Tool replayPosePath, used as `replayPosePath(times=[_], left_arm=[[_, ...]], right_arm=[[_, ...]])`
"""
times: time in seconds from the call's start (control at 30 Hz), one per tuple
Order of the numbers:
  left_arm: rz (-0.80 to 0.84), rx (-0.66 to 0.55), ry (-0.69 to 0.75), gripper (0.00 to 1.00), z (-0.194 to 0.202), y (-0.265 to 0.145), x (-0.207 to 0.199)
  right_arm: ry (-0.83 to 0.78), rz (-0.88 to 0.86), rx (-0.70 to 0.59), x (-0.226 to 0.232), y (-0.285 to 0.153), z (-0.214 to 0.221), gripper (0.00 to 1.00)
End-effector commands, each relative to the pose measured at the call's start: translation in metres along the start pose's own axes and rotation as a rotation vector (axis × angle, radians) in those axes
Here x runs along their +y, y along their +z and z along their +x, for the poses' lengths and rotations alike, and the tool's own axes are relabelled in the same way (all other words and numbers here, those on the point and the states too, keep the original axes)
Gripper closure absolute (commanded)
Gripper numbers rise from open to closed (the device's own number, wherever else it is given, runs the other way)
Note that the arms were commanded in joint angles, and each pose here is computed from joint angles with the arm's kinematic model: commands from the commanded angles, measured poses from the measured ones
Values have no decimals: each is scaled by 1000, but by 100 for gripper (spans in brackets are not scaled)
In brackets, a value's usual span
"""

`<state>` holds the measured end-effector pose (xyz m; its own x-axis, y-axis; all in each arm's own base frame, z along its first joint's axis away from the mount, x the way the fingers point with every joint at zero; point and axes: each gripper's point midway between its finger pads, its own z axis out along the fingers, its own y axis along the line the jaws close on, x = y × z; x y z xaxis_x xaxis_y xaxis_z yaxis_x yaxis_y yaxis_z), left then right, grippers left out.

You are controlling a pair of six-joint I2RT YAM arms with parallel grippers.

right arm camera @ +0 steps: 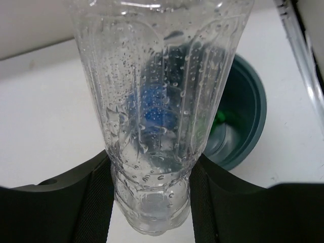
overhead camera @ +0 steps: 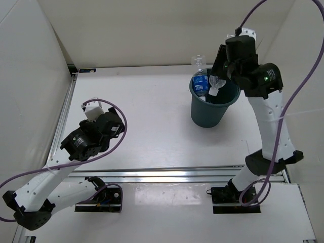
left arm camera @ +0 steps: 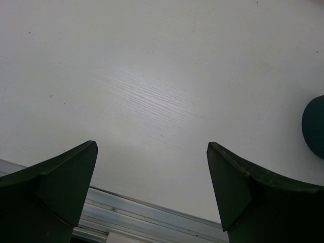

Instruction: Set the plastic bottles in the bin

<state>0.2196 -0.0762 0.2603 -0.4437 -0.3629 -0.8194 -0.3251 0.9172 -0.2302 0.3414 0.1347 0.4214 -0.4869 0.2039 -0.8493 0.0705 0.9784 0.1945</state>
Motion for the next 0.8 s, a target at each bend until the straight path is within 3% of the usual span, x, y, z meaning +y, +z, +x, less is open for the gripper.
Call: replayPosePath(times=[0.0, 0.07, 0.13, 0.2, 0.23, 0.37, 0.57, 0.77], left_arm=[[24, -4, 12, 0, -2, 1, -9], [29, 4, 13, 0, -2, 1, -12], [29, 4, 13, 0, -2, 1, -12], [34, 0, 7, 0, -3, 1, -13], [34, 0, 7, 0, -3, 1, -13], [27, -19, 9, 0, -9, 0, -12], [-18, -64, 15, 0, -16, 2, -4], [-122, -151, -16, 0, -30, 3, 15]], right_arm=[[-97, 118, 13, -6, 57, 0, 61], [-103, 154, -13, -14, 68, -9, 57], [-104, 193, 5, -26, 78, -4, 46], [-114, 228, 61, -34, 93, 14, 31], [-115, 269, 60, -41, 95, 17, 17], [-78, 321, 58, -57, 97, 17, 0], [-29, 291, 57, -60, 72, 14, 0], [67, 116, 273, -41, 55, 58, 0]])
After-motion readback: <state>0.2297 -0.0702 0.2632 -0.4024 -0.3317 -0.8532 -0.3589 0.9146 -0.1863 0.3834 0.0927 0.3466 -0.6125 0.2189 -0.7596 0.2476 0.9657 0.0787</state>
